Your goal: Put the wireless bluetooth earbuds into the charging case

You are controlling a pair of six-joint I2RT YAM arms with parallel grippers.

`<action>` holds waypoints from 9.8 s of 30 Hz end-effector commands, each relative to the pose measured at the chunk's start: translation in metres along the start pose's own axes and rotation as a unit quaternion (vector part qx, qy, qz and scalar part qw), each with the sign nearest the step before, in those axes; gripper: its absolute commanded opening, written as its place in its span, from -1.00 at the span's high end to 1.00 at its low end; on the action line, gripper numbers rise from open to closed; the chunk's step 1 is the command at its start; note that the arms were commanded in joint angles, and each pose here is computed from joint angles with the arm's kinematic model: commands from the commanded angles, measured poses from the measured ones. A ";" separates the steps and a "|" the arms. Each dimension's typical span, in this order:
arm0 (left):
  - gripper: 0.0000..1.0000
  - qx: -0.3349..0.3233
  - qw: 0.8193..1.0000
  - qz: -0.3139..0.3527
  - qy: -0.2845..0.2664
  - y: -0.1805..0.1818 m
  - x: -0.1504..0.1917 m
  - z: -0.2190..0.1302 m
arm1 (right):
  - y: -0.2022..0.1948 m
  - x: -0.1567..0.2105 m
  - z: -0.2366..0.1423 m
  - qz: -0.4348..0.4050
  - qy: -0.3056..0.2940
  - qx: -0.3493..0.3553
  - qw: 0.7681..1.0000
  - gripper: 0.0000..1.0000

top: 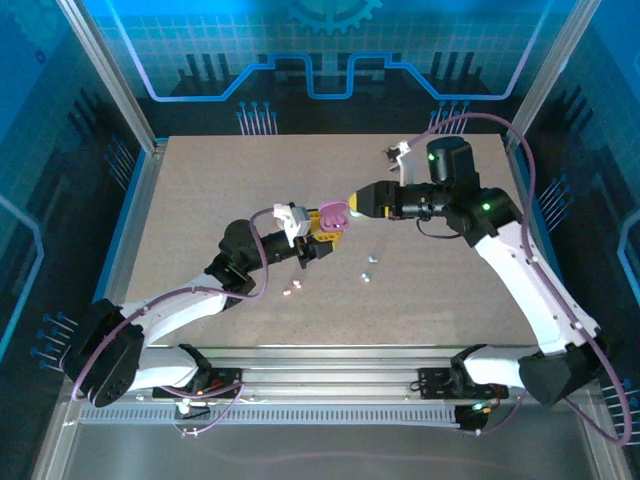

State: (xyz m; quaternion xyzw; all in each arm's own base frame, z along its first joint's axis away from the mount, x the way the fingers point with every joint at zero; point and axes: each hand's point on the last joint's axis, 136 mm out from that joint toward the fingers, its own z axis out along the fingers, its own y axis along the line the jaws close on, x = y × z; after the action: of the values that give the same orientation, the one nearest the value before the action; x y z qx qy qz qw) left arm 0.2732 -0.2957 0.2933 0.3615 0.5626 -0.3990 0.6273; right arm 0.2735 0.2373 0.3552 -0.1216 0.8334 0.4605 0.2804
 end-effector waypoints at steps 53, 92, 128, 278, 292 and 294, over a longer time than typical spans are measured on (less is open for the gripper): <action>0.30 -0.006 0.998 0.032 -0.047 -0.005 -0.034 0.008 | 0.003 0.046 0.048 0.152 0.186 -0.191 0.952 0.44; -0.98 -0.236 0.959 -0.091 0.131 0.058 -0.009 -0.031 | -0.321 0.034 0.048 0.296 0.002 0.164 0.941 0.81; -0.98 -0.231 0.952 -0.112 0.166 0.054 -0.004 -0.039 | -0.385 0.031 0.054 0.287 0.067 0.251 0.922 -0.01; 0.07 -0.025 0.926 -0.350 0.140 0.024 -0.027 0.037 | -0.025 0.018 0.037 -0.550 -0.121 0.097 0.821 0.34; 0.73 -0.051 0.914 -0.375 0.146 0.027 -0.028 0.034 | -0.019 0.008 0.027 -0.577 -0.168 0.147 0.785 0.01; 0.76 -0.048 0.912 -0.384 0.135 0.025 -0.035 0.032 | -0.030 0.015 0.027 -0.586 -0.170 0.157 0.777 -0.07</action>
State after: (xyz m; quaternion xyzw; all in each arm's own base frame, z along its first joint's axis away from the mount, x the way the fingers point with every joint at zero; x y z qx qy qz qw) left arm 0.3083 -0.3156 0.3097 0.1610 0.7639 -0.5176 0.3501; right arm 0.2871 0.2482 0.2949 -0.4675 0.6383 0.1091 0.6018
